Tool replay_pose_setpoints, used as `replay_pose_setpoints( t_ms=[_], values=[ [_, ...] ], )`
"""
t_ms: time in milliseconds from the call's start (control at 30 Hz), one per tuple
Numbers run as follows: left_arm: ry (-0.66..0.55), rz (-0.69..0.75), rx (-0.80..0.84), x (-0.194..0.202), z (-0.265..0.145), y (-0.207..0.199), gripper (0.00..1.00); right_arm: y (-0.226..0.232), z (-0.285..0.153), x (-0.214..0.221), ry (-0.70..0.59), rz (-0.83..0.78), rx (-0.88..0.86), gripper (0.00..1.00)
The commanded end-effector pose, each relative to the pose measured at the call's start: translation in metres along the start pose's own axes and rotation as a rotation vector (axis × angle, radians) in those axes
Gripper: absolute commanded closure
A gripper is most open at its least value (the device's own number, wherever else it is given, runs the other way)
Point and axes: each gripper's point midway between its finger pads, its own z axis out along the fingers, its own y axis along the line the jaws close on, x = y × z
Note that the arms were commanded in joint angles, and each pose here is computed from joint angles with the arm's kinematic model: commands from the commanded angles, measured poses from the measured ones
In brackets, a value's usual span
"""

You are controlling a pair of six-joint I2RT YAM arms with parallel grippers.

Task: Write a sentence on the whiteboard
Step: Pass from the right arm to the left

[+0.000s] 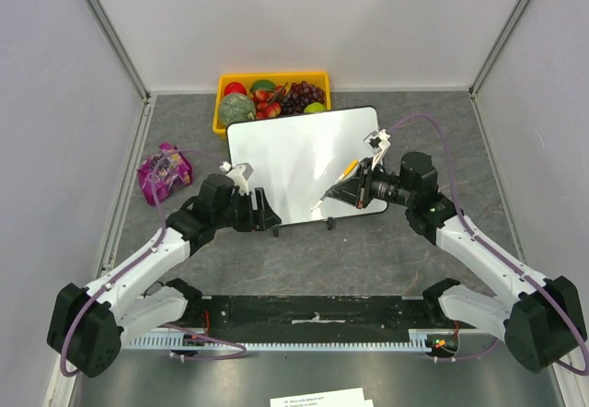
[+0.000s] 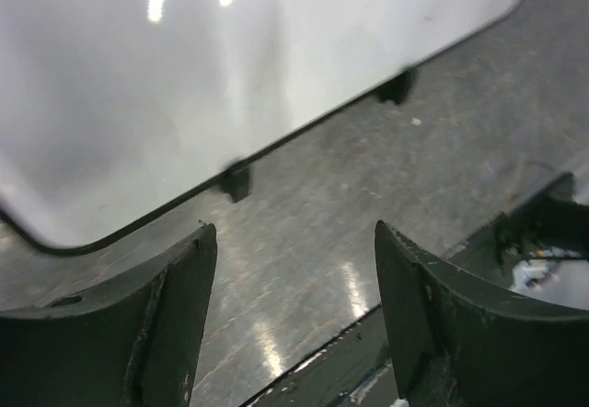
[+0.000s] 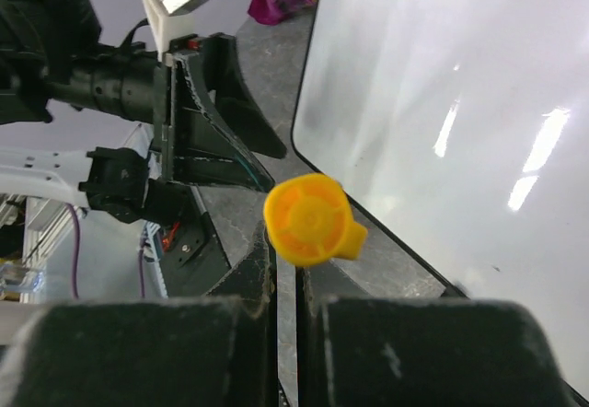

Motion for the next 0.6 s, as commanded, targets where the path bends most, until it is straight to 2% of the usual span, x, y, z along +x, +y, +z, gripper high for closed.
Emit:
replay_pose_setpoints(
  t_ms=[0,233,300,567],
  values=[
    [-0.058,0.130,0.334,-0.019,-0.001,-0.064,0.26,0.022,-0.002,-0.002,0.004,-0.019,-0.121,1.00],
    [-0.036,0.271,0.527,-0.034,-0.014,-0.105,0.25,0.029,-0.003,0.001,0.018,0.006,-0.154,1.00],
    [-0.062,0.304,0.582,-0.039,-0.018,-0.116,0.25,0.035,0.000,0.003,0.029,0.013,-0.191,1.00],
    [-0.082,0.447,0.772,-0.031,-0.042,-0.153,0.25,0.054,0.020,0.013,0.082,0.013,-0.242,1.00]
  ],
)
